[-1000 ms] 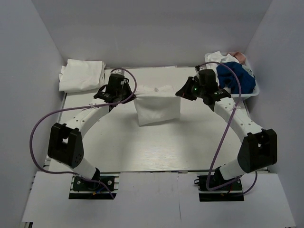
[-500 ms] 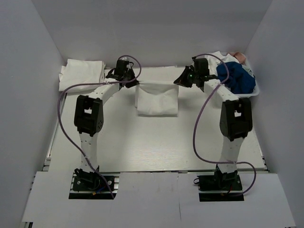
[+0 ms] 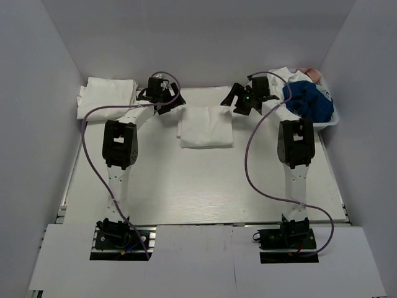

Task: Fold and stack the t-shirts

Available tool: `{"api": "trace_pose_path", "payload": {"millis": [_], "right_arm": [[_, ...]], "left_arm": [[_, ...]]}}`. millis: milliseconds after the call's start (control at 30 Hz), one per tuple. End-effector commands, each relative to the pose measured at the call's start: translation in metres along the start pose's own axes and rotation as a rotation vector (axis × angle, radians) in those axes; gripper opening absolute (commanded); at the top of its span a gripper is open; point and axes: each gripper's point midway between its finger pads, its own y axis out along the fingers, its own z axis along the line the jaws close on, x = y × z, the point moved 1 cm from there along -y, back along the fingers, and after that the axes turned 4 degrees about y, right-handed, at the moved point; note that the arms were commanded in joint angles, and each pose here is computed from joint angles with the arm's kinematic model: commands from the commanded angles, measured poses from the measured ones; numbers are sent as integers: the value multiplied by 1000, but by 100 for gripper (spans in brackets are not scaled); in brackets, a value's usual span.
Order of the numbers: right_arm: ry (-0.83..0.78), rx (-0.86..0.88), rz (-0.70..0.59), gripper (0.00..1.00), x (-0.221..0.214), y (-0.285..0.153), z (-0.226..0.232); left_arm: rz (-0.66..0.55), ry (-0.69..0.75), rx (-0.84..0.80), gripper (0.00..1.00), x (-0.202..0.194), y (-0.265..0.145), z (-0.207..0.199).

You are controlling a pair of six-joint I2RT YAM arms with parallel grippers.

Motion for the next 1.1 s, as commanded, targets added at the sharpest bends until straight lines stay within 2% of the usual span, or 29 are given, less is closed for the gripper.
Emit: {"api": "trace_pose_path", "payload": {"millis": [0, 67, 100, 200, 300, 333, 400, 467, 500, 533, 667, 700, 800, 933, 1033, 1067], "right_arm": [[-132, 52, -125, 90, 22, -59, 52], [-151, 11, -155, 90, 18, -77, 57], [-155, -5, -140, 90, 9, -77, 51], [-193, 32, -117, 90, -3, -77, 59], [-232, 119, -83, 90, -3, -57, 78], [-214, 101, -32, 90, -15, -38, 64], [-200, 140, -32, 90, -1, -20, 70], [-159, 136, -2, 90, -5, 11, 50], [-147, 139, -15, 90, 2, 22, 48], [-152, 134, -44, 90, 7, 29, 45], [-139, 96, -66, 90, 7, 57, 17], [-138, 90, -66, 90, 7, 60, 12], [-119, 51, -59, 90, 1, 63, -5], [-131, 75, -29, 90, 0, 56, -4], [-186, 58, -45, 90, 12, 30, 16], [-219, 73, -88, 90, 26, 5, 40]], "left_arm": [[-139, 98, -138, 100, 41, -65, -66], [-135, 120, -192, 100, 30, -78, -75], [-95, 122, -230, 100, 15, -79, -76], [-56, 191, -318, 100, 2, -72, -97], [10, 205, -298, 100, -19, -43, -96], [19, 203, -293, 100, -22, -35, -93], [6, 183, -312, 100, -19, -21, -96], [37, 171, -271, 100, -33, 5, -81], [0, 176, -236, 100, -18, 9, -75], [23, 168, -203, 100, -28, 22, -64], [-1, 142, -96, 100, -18, 33, -29], [17, 134, -38, 100, -26, 39, -15], [41, 140, -8, 100, -33, 41, -8], [47, 139, 5, 100, -32, 39, -7], [8, 155, -26, 100, -8, 19, -26], [-45, 172, -11, 100, 15, 0, -35]]}}
